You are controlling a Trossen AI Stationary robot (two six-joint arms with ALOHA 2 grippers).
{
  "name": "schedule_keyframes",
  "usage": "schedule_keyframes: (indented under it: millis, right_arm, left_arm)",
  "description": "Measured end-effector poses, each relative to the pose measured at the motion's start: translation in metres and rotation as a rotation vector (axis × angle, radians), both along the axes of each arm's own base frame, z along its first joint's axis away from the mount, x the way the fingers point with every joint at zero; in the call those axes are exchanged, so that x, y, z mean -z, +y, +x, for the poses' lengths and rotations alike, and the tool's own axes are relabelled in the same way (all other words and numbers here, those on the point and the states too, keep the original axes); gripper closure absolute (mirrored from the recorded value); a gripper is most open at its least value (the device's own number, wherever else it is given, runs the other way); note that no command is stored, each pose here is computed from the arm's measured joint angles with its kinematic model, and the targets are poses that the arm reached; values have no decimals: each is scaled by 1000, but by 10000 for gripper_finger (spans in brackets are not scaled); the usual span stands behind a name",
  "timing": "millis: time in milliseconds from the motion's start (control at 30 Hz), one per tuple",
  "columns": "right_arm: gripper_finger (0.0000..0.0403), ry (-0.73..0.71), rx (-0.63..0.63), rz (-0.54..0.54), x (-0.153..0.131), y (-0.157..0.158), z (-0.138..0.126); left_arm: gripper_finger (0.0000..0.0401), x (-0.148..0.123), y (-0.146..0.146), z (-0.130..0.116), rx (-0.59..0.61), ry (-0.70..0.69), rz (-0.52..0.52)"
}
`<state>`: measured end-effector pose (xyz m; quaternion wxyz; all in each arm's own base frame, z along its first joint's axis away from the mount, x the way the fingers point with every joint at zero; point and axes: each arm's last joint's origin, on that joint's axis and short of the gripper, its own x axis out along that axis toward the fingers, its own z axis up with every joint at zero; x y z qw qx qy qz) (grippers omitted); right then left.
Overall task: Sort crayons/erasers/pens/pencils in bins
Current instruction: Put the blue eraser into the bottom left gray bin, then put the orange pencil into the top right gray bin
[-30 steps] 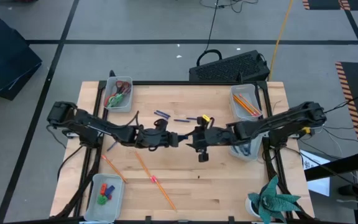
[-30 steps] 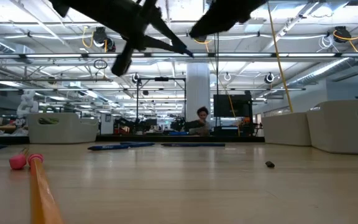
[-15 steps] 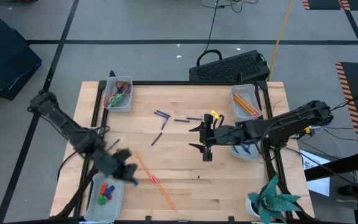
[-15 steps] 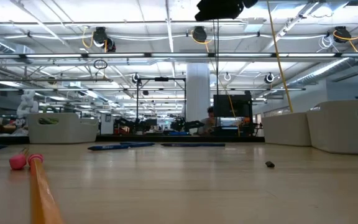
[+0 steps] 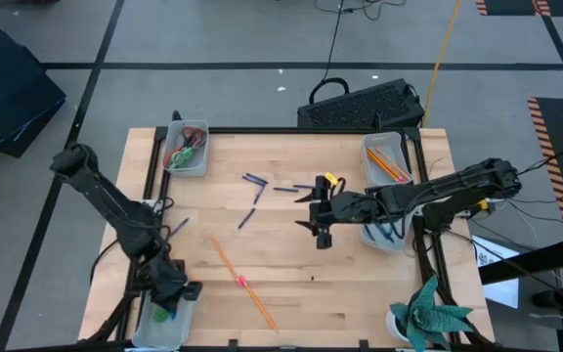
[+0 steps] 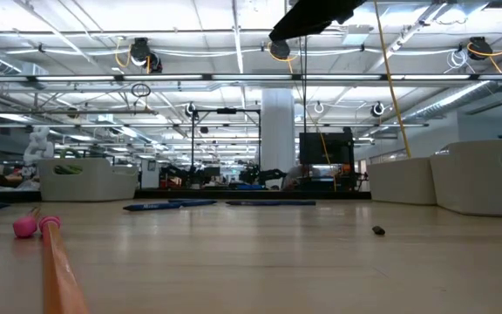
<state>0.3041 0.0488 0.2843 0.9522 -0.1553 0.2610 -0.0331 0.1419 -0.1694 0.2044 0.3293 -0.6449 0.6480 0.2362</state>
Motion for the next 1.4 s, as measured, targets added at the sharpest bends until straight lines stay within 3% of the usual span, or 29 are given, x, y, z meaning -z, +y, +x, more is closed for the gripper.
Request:
schedule_keyframes:
  millis: [167,367,467,600,667,733,800,867,933,1000,1067,1200,1400]
  right_arm:
    - [165,73,-71,-41,5,0,-3]
    - [165,100,-93,-73,7,0,-4]
    - [165,101,-102,-88,7,1,-4]
    - [165,95,-112,-89,5,5,-6]
    - [165,85,-111,-71,4,9,-7]
    - [165,84,-105,-42,4,12,-8]
    - [165,81,-102,-23,4,15,-9]
    - [165,81,-114,-28,4,18,-9]
    - [165,79,-104,-46,4,22,-10]
    - [165,67,-84,-68,2,25,-13]
    - [165,51,-77,-79,0,29,-15]
    - [165,45,-94,-68,-3,35,-19]
    - [165,41,-88,-46,-3,37,-20]
  left_arm:
    - [337,20,9,-6,-16,62,35]
    - [244,23,10,-8,12,85,26]
    - [209,12,6,-4,12,62,3]
    - [203,-28,-1,5,-35,-3,35]
    - [211,-50,2,10,-140,-94,189]
    - [220,-62,7,14,-273,-228,416]
    - [227,-65,14,21,-391,-360,631]
    - [228,-63,20,30,-492,-479,779]
    - [225,-58,27,38,-509,-560,918]
    - [224,-49,33,43,-453,-585,1038]
    - [226,-41,41,50,-454,-508,1032]
    - [240,-20,44,66,-451,-270,898]
    - [271,23,28,94,-488,-8,888]
